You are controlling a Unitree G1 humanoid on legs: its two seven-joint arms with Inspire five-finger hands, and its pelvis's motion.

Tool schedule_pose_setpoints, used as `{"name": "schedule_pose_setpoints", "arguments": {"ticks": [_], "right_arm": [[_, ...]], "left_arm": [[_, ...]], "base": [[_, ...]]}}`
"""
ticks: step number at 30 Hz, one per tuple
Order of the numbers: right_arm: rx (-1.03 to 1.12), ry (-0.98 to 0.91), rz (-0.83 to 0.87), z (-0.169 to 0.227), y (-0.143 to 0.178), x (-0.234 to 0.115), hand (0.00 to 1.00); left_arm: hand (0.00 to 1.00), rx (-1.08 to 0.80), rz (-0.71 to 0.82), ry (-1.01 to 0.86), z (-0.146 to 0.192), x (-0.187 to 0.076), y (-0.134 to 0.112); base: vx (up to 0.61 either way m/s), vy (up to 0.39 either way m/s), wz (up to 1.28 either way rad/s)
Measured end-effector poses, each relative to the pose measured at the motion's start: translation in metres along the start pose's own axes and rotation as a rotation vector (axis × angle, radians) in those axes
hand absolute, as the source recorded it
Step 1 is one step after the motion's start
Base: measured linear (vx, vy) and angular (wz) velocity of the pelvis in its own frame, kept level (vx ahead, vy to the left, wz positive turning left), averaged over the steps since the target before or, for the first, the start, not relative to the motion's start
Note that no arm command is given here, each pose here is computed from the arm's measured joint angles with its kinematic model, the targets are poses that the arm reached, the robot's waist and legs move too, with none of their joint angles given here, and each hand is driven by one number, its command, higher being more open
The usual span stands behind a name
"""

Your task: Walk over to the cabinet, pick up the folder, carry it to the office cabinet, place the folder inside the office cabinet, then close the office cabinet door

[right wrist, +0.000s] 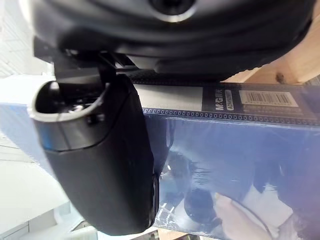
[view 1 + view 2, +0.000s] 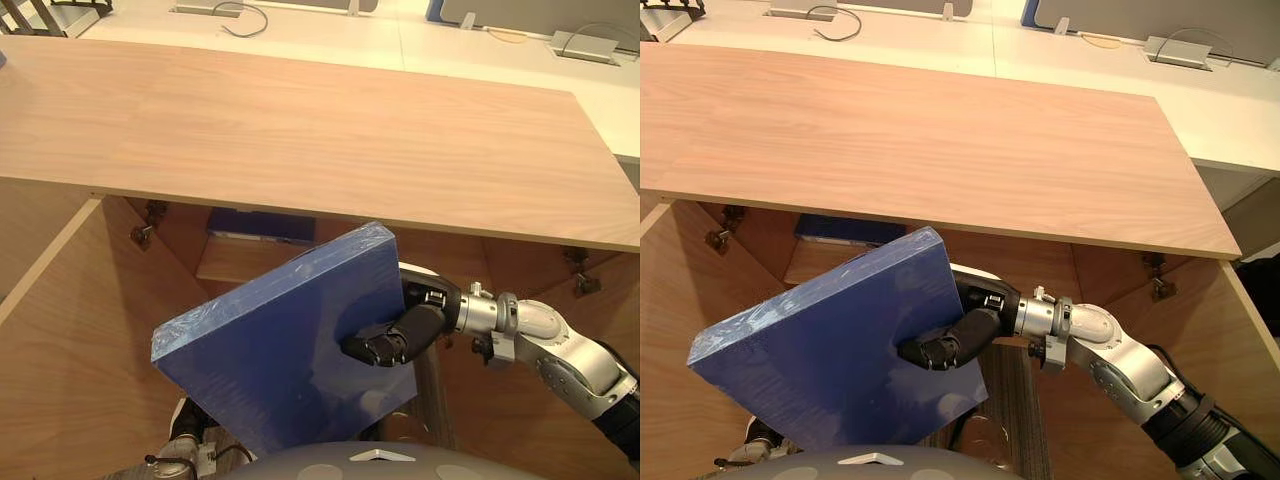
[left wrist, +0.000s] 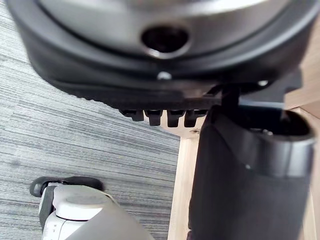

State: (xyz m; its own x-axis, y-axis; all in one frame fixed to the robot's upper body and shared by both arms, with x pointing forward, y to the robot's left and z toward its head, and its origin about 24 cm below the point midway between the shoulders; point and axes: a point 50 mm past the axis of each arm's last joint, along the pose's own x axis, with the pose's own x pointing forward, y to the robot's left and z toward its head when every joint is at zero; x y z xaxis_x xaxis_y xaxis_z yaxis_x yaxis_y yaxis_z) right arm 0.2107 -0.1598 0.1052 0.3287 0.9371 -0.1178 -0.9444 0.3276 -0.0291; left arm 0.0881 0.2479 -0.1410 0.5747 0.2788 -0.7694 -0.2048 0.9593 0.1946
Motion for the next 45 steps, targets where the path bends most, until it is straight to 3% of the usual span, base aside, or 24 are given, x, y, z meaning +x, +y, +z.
{"name": "schedule_pose_setpoints", "arguments": {"ticks": [10,17,37,41,45], "right_arm": [[-0.202,-0.01,0.096,0.037,-0.008,0.007,0.0],[-0.278,-0.021,0.066,0.043,-0.012,0.005,0.0],[-0.189,0.025,-0.169,0.002,-0.047,0.005,0.0],[-0.127,-0.036,-0.312,-0.004,-0.059,0.008,0.0],[-0.029,-0.147,-0.617,-0.009,-0.083,-0.001,0.0]], "left_arm": [[1.0,-0.011,-0.006,-0.189,0.049,0.01,-0.008],[1.0,-0.032,-0.012,-0.271,0.07,0.011,-0.014],[1.0,-0.022,-0.077,-0.443,0.117,0.007,-0.035],[1.0,-0.037,-0.098,-0.499,0.134,0.005,-0.04],[1.0,-0.067,-0.115,-0.533,0.145,0.002,-0.042]], "base": [[-0.1,0.007,-0.04],[-0.03,0.004,-0.03],[-0.04,-0.001,0.0],[-0.08,0.0,-0.02],[-0.05,0.003,-0.02]]}}
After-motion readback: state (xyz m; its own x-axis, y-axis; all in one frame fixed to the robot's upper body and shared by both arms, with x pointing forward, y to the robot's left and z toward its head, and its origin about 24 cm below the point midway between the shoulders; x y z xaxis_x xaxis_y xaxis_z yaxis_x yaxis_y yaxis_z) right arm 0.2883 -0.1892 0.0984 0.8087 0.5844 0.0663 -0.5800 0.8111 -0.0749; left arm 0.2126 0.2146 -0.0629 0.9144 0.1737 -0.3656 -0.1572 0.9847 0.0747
